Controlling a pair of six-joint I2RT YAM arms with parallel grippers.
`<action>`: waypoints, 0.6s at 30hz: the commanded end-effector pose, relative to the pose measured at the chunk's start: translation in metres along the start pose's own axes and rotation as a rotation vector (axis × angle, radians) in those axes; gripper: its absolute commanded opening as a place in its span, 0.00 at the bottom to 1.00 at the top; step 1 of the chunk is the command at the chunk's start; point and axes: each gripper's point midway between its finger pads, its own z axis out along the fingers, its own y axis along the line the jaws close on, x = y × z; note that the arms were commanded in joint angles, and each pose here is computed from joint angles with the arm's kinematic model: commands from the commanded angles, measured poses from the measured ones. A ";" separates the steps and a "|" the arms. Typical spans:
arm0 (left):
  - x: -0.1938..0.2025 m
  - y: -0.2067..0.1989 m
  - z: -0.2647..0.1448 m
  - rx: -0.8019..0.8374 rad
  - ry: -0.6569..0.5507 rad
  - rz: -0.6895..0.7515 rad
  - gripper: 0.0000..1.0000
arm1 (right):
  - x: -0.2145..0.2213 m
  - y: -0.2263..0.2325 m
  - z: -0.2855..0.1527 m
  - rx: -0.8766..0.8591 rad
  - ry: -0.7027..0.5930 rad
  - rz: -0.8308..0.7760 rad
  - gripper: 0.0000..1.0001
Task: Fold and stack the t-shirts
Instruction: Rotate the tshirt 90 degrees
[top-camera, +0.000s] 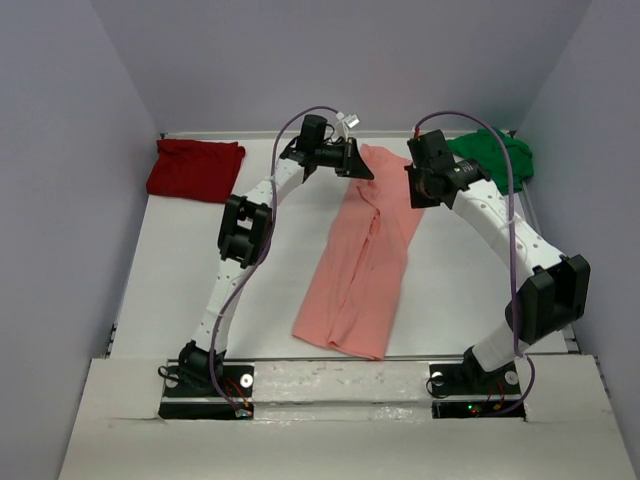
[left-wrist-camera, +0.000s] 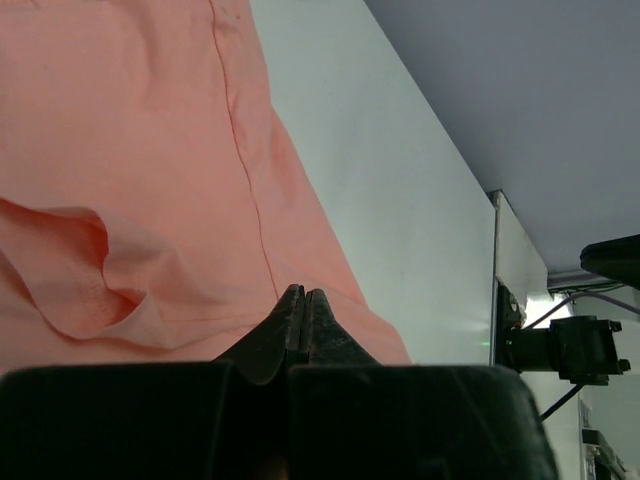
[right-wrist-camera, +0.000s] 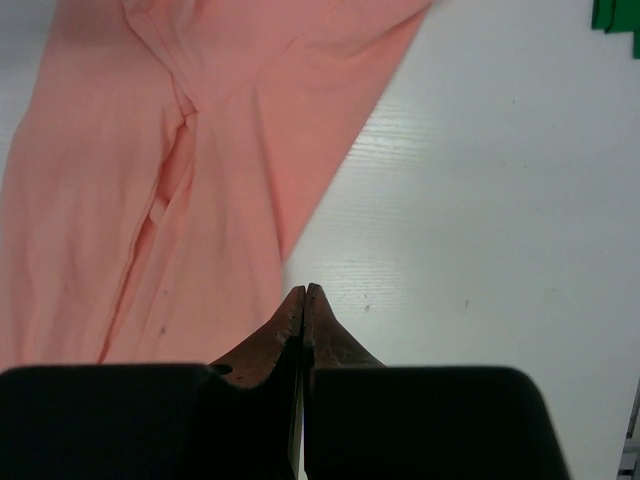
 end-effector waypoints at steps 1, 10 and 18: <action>0.006 -0.009 0.014 0.083 0.018 -0.032 0.00 | -0.004 -0.007 -0.012 0.043 -0.018 0.004 0.00; 0.033 0.032 0.025 -0.012 0.048 -0.116 0.00 | -0.005 -0.006 -0.021 0.034 -0.039 0.006 0.00; 0.040 0.082 0.013 -0.282 0.025 -0.160 0.00 | 0.000 -0.011 -0.025 0.044 -0.043 0.004 0.00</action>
